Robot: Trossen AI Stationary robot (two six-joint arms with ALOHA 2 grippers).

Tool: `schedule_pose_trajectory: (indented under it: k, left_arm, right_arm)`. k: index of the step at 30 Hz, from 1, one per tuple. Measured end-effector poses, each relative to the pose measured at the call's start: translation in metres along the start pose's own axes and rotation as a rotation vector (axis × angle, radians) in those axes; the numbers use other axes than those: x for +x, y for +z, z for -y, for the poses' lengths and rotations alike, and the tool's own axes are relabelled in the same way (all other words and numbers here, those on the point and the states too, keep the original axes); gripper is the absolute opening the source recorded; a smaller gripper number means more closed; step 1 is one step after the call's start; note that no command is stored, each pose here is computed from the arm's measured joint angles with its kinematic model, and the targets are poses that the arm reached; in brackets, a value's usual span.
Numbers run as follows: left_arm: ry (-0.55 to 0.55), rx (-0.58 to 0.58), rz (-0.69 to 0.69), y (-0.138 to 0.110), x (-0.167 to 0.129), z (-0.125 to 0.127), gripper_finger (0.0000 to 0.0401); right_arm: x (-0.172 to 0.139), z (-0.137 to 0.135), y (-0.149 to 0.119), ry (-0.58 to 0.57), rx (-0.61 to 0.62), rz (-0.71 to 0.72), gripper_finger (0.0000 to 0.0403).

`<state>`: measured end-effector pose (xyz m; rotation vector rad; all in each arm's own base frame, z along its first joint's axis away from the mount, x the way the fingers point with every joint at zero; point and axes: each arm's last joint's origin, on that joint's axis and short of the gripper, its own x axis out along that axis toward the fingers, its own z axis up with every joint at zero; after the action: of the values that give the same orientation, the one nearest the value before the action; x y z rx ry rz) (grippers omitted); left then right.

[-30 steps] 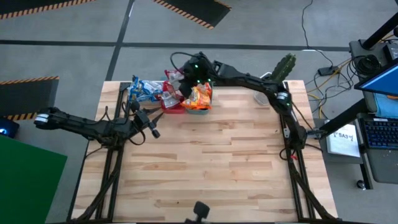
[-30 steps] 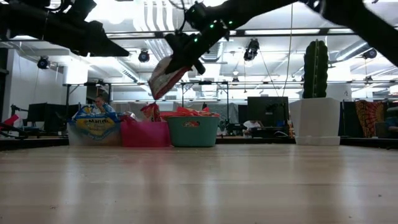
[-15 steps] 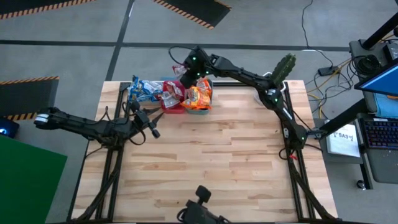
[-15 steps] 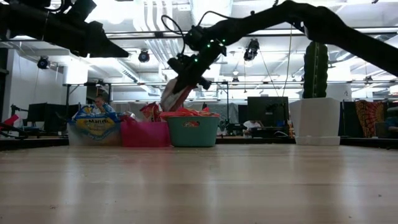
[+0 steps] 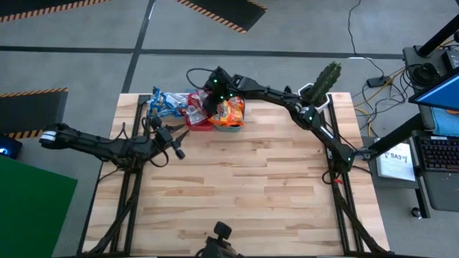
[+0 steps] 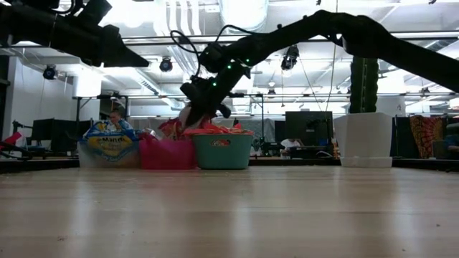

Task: Sort Maruchan noodles
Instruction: Put the red noodle pack into the red bin

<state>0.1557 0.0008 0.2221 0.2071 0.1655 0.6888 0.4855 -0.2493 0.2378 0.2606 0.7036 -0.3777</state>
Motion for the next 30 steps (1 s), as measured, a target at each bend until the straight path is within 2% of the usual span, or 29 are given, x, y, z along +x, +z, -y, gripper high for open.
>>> schedule_pose_trajectory:
  k: [5,10,14,23,27,30]
  left_arm:
    - [-0.001,0.004,-0.004,-0.001,0.001,0.001,0.0097]
    - [-0.001,-0.008,-0.004,-0.001,0.0,0.001,0.0097]
    - [-0.001,-0.01,-0.005,-0.001,0.001,0.001,0.0098]
    - [0.0,-0.034,-0.001,0.0,0.001,0.001,0.0098]
    - [0.0,-0.053,0.001,0.0,0.001,0.001,0.0098]
    - [0.0,-0.074,0.004,0.0,0.001,0.001,0.0098]
  right_arm:
    - [0.003,-0.009,0.004,0.015,-0.021,0.049,0.0119]
    - [0.002,-0.011,0.01,0.021,-0.023,0.118,0.0134]
    - [0.007,-0.012,0.01,0.005,-0.014,0.152,0.0118]
    - [0.039,-0.011,-0.013,-0.023,-0.005,0.075,0.0059]
    - [0.04,-0.011,-0.014,-0.022,-0.002,0.074,0.0057]
    - [0.038,-0.011,-0.013,-0.021,0.012,0.067,0.0075]
